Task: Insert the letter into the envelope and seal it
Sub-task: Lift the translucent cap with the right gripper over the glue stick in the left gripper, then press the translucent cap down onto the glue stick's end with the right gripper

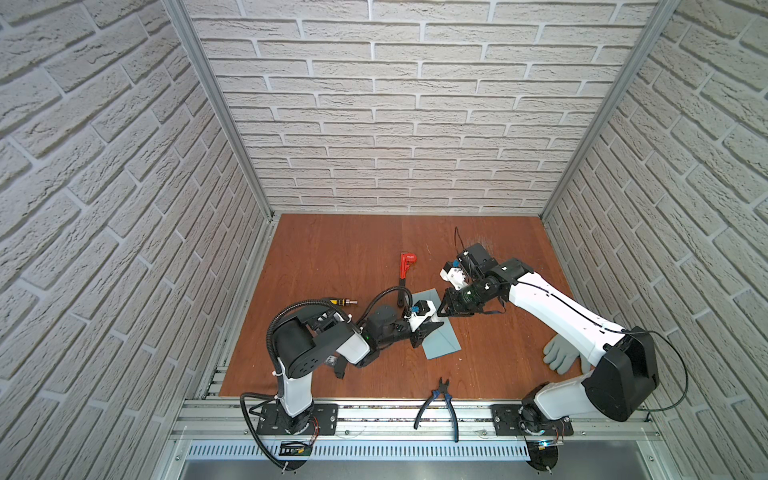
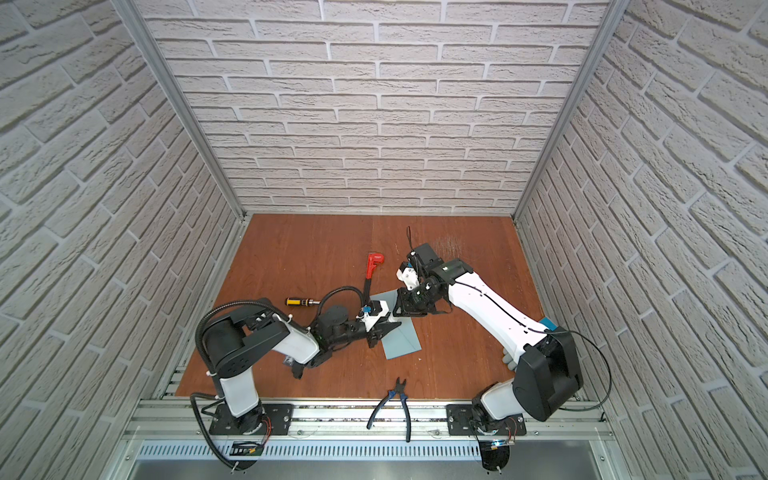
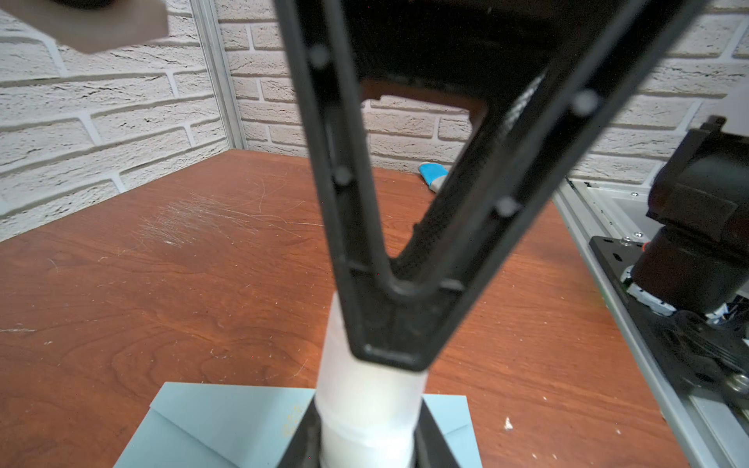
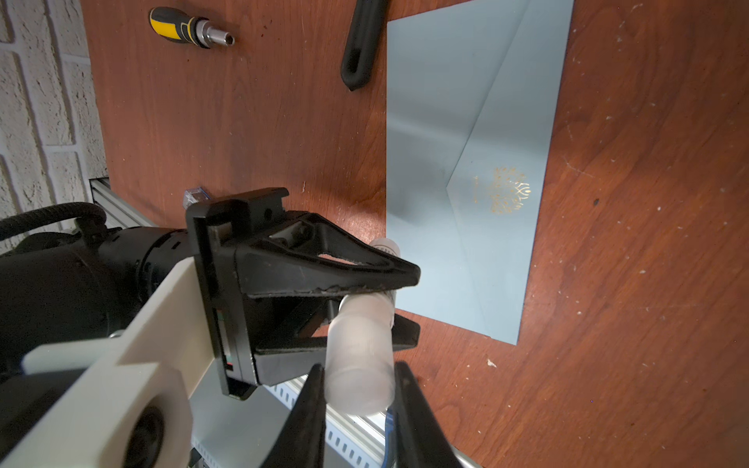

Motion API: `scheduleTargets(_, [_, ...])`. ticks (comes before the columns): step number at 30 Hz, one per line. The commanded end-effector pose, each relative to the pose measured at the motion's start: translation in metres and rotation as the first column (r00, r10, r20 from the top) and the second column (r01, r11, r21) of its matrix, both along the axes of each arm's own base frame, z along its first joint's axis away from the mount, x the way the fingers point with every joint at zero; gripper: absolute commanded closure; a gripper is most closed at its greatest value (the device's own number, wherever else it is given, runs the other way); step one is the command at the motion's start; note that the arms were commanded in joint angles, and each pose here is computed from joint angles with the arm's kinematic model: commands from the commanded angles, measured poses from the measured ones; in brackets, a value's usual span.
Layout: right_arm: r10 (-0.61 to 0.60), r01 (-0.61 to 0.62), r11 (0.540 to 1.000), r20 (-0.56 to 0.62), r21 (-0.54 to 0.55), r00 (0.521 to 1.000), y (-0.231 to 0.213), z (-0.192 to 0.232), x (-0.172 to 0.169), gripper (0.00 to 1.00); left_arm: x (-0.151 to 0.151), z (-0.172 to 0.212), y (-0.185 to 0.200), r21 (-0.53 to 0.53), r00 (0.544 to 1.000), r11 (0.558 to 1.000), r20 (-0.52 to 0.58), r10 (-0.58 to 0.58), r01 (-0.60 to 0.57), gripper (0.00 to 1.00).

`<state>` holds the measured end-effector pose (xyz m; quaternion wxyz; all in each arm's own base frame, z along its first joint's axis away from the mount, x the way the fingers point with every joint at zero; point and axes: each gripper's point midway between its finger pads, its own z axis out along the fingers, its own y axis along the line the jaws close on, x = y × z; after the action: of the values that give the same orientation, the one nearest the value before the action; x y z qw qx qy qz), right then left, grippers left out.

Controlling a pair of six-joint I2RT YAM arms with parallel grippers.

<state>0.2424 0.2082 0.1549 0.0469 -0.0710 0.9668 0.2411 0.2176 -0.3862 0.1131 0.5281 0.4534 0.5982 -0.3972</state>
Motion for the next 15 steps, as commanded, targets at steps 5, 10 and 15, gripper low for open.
scheduleTargets(5, [0.084,-0.086,0.993,-0.029,-0.079,0.996,0.013,-0.002,-0.013,0.77,-0.002,0.054,-0.004,-0.142,0.991,0.989,0.132,-0.010,0.029,1.00])
scheduleTargets(10, [0.095,-0.104,0.977,-0.060,-0.188,0.994,0.004,-0.014,-0.016,0.77,-0.004,0.053,-0.004,-0.138,0.991,0.990,0.133,-0.015,0.034,1.00])
scheduleTargets(15, [0.100,-0.115,0.963,-0.073,-0.242,0.992,0.001,-0.019,-0.016,0.77,-0.005,0.049,-0.005,-0.130,0.992,0.991,0.126,-0.018,0.035,1.00])
